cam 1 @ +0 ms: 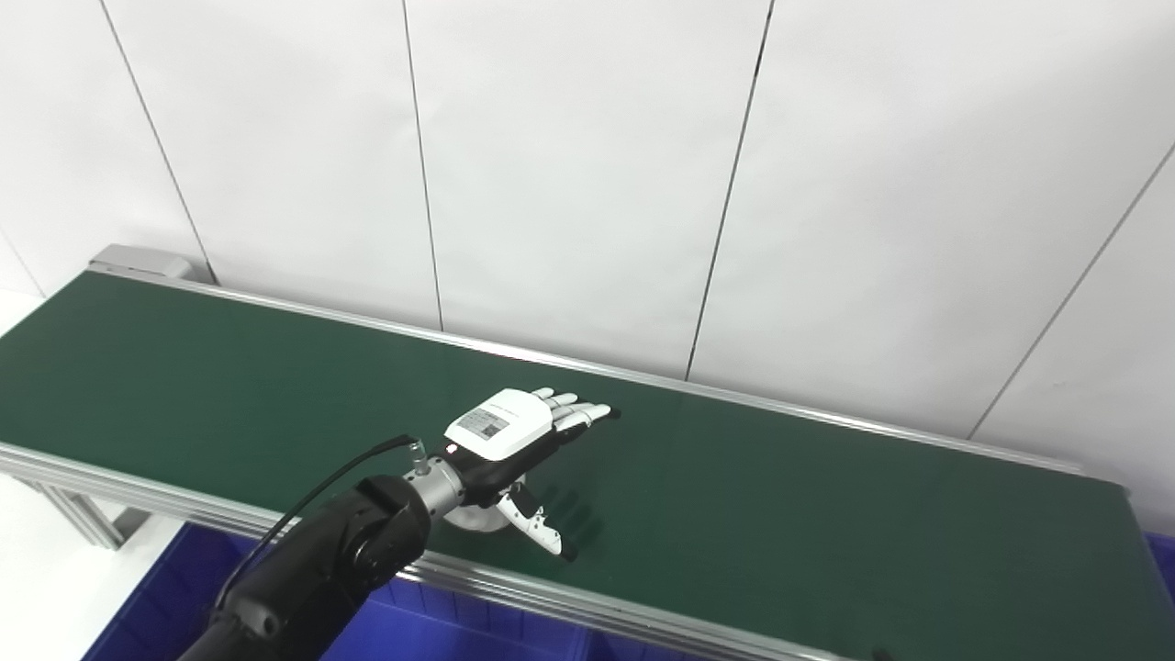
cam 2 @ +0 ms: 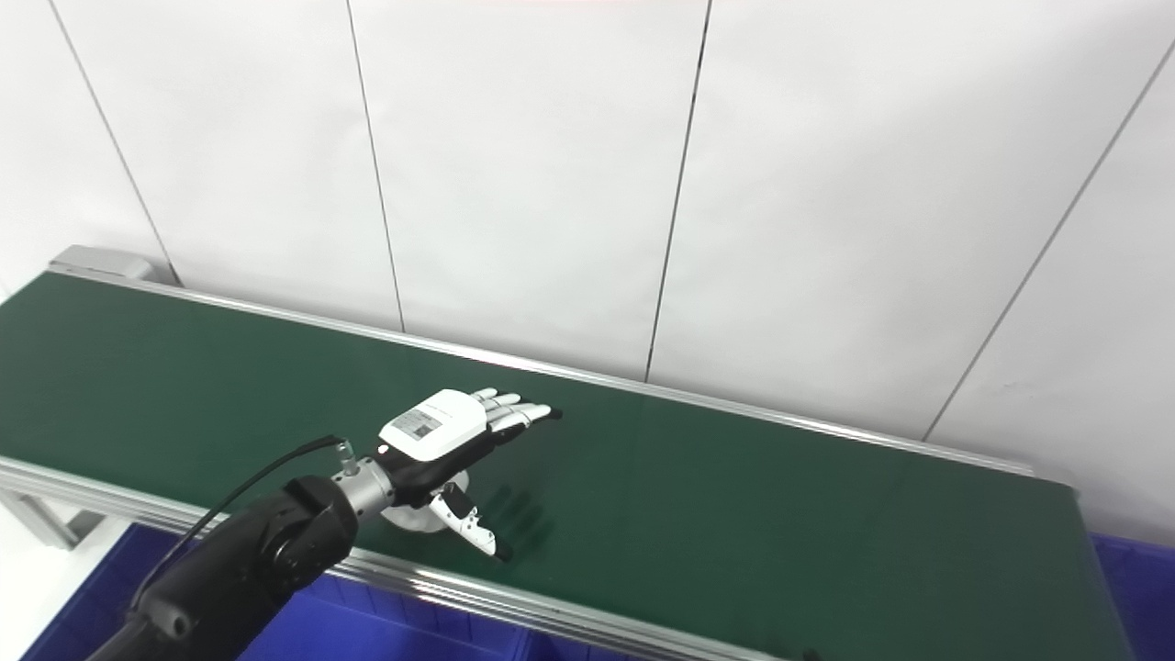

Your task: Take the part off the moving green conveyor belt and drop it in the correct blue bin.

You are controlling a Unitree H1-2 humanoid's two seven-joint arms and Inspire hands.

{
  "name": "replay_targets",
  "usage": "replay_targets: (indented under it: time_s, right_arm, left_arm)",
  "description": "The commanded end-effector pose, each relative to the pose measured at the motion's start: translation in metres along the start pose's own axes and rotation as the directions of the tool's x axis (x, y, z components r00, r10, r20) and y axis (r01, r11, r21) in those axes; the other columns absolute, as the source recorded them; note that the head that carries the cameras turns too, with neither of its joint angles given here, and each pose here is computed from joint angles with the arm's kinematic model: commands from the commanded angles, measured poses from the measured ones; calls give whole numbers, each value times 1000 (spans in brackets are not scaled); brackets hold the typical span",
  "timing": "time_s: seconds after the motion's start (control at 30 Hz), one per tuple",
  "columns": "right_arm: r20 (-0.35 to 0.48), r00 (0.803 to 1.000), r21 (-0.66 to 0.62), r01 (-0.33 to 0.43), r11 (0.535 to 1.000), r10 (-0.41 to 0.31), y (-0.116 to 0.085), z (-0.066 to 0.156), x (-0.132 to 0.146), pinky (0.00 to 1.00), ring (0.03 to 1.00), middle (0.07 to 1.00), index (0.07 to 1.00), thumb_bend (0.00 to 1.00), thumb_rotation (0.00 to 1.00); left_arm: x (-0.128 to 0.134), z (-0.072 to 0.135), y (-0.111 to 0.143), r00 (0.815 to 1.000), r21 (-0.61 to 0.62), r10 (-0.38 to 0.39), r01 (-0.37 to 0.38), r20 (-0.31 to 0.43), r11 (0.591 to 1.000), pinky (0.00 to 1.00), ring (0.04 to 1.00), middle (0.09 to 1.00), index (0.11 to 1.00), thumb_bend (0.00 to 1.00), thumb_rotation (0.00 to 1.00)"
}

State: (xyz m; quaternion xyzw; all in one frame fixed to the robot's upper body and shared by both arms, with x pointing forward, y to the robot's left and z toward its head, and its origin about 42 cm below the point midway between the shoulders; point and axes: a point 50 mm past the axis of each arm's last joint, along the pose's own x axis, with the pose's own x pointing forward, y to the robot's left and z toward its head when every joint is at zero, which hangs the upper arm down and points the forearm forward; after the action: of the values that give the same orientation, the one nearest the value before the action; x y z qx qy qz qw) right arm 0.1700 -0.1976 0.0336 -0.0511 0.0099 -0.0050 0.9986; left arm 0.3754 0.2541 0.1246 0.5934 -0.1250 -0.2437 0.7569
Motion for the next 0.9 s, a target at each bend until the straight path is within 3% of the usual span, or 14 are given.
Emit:
replay_targets:
  time_s: [0.0,0.23,0.33,0.43,0.47,0.6,0.73,0.8,0.83,0.87]
  right_arm:
    - [55,998,1,10,1000,-10,3,11,3,885,928,976,956,722,1000]
    - [58,998,16,0,1000,-1,5,14,3,900,934,980,962,716,1000]
    - [58,998,11,0,1000,-1,5,15,2,899,932,977,962,715,1000]
    - [54,999,10,0,1000,-1,5,16,2,899,932,978,962,692,1000]
    - [51,999,13,2,1000,-2,5,16,2,902,933,977,961,701,1000]
    - [53,999,17,-4,1000,4,5,16,2,903,937,983,966,702,1000]
    - [52,999,20,-8,1000,7,4,15,2,906,939,984,966,700,1000]
    - [51,999,17,-8,1000,7,4,15,2,903,938,984,970,704,1000]
    - [52,999,14,-7,1000,7,4,15,1,902,937,984,970,704,1000]
    - [52,999,13,-7,1000,6,4,15,1,897,935,984,969,707,1000]
  left_arm:
    - [5,-10,22,1000,31,4,-4,10,1000,988,963,944,956,998,463]
    - [2,-17,21,991,18,-137,137,2,990,987,978,956,944,1000,456]
    - [1,-18,21,988,33,-157,157,-1,987,959,950,928,912,1000,435]
    - [-1,-19,21,992,85,-124,126,-27,988,908,911,897,887,1000,402]
    - [-2,-18,21,993,100,-110,113,-36,989,860,885,880,874,1000,342]
    - [-3,-18,17,998,203,0,14,-65,979,721,792,816,824,986,219]
    - [-1,-19,12,991,251,112,-89,-76,964,608,695,743,760,957,154]
    - [1,-19,10,986,258,148,-124,-76,958,456,530,612,697,899,84]
    - [1,-19,9,984,254,162,-138,-76,957,433,506,591,687,888,72]
    - [2,-19,9,982,251,172,-149,-73,956,387,460,503,596,671,29]
